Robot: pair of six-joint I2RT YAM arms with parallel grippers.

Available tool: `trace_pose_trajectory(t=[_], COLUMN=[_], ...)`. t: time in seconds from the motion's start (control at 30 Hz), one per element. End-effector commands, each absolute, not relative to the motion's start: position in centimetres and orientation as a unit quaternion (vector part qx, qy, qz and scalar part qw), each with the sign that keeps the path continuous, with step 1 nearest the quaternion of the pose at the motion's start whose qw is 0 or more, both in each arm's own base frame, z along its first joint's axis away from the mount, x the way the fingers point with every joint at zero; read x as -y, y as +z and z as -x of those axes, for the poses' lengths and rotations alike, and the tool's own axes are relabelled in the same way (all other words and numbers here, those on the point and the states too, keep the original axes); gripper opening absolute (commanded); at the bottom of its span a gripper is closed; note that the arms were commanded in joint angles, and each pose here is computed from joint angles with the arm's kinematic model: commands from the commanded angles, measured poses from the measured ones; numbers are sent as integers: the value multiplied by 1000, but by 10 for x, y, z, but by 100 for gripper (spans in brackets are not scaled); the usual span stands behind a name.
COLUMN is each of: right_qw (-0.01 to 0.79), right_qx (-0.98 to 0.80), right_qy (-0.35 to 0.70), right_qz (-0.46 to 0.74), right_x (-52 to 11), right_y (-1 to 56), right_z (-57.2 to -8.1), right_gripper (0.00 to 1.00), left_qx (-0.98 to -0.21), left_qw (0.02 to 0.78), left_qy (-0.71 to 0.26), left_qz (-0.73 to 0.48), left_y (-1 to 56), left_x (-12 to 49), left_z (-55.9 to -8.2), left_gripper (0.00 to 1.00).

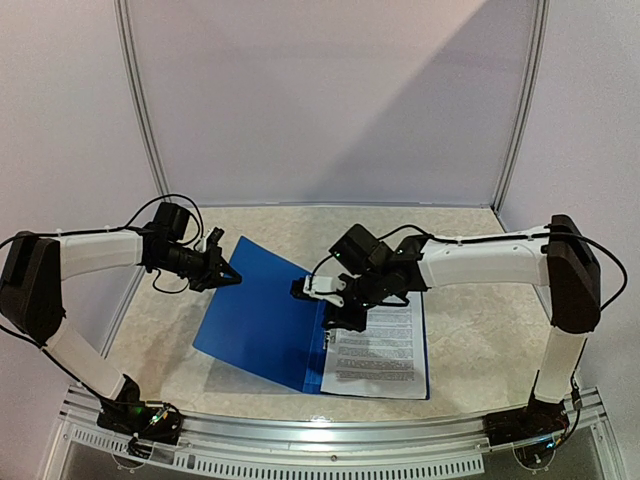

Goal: Put the files into the folder

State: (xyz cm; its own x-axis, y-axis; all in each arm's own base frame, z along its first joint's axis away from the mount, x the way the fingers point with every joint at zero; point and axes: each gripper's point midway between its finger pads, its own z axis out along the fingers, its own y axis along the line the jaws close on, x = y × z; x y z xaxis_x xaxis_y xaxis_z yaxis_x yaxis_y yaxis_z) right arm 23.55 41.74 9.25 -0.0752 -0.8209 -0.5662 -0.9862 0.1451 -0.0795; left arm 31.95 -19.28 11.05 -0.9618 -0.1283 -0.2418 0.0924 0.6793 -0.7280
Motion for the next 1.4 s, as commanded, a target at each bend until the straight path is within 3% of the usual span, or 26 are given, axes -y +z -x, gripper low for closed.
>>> trace_pose_trajectory(t=[0.0,0.4,0.6,0.67,1.37], right_qw=[243,233,220,215,87], right_qx=[-723,-727,-728,-726,-724], right_qy=[167,157,152,152,99], right_qz=[625,627,631,635,677], right_x=[-415,-419,-414,-413,-369], right_y=[89,75,66,64,-13], right_z=[-241,-249,-246,-244,-185], right_gripper=[29,26,5,3,5], left_qx=[-904,-903,-903,-904,-905], left_qw=[153,152,151,152,152], left_qy=[-400,-401,-401,-400,-397], left_qz=[-1,1,1,1,10], left_y=[119,118,118,118,115], left_x=[195,194,194,194,188], left_z=[-321,-321,-321,-322,-324], left_gripper=[0,0,0,0,0])
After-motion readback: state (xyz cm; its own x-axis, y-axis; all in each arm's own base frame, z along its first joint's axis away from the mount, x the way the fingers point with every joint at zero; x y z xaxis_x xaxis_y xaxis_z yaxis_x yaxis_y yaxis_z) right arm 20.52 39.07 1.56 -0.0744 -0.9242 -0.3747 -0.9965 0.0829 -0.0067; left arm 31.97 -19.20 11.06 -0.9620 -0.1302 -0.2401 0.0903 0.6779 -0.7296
